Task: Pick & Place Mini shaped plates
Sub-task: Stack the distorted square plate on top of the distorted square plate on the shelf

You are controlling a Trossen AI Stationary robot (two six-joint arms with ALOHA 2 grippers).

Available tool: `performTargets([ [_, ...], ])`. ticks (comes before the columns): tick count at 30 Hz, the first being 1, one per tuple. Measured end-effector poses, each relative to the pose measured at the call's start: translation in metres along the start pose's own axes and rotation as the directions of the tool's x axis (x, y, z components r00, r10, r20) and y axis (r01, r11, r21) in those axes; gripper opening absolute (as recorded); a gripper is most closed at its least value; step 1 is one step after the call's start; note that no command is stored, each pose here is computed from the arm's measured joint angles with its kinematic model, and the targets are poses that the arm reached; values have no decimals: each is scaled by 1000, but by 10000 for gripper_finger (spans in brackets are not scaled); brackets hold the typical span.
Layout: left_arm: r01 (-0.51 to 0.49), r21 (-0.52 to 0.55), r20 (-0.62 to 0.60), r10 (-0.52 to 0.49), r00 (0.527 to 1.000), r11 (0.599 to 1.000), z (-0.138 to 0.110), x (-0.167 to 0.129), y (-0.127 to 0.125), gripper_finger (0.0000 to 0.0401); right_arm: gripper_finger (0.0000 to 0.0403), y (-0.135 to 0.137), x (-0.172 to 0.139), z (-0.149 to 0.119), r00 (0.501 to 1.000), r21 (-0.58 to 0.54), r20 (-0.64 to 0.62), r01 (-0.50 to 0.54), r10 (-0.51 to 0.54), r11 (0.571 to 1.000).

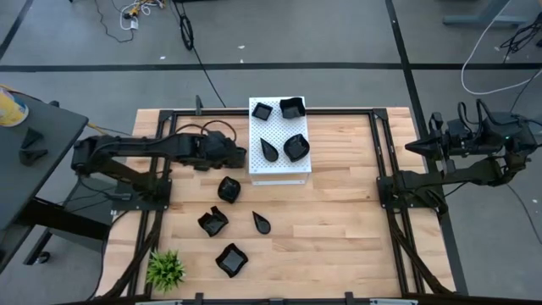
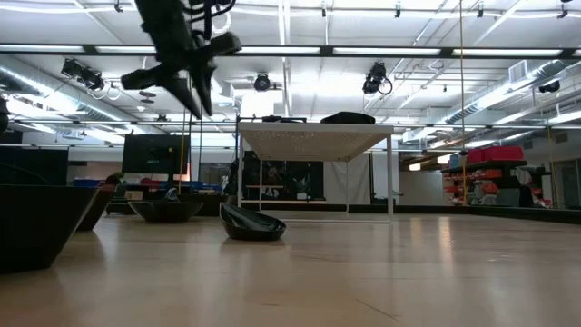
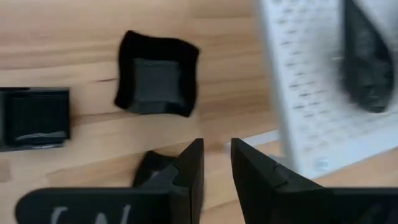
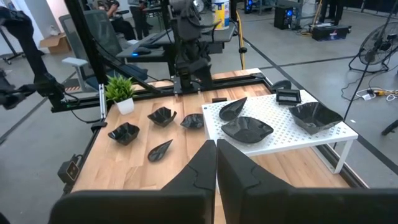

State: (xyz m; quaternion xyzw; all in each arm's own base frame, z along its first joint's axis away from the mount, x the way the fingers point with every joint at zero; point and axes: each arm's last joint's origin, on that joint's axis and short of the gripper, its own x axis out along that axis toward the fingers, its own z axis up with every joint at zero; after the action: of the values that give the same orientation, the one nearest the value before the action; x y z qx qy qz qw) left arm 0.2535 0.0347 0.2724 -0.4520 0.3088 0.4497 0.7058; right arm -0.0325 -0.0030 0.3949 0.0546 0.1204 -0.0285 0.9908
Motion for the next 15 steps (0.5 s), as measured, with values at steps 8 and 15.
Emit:
performTargets([
  [8, -154, 58, -57, 157, 986, 986, 2, 14, 31, 85, 19, 0, 0, 0, 1000, 0, 0, 0, 0, 1000],
  [15, -200, 82, -70, 206, 976, 976, 13, 26, 44, 85, 19, 0, 0, 0, 1000, 0, 0, 1, -1, 1000],
])
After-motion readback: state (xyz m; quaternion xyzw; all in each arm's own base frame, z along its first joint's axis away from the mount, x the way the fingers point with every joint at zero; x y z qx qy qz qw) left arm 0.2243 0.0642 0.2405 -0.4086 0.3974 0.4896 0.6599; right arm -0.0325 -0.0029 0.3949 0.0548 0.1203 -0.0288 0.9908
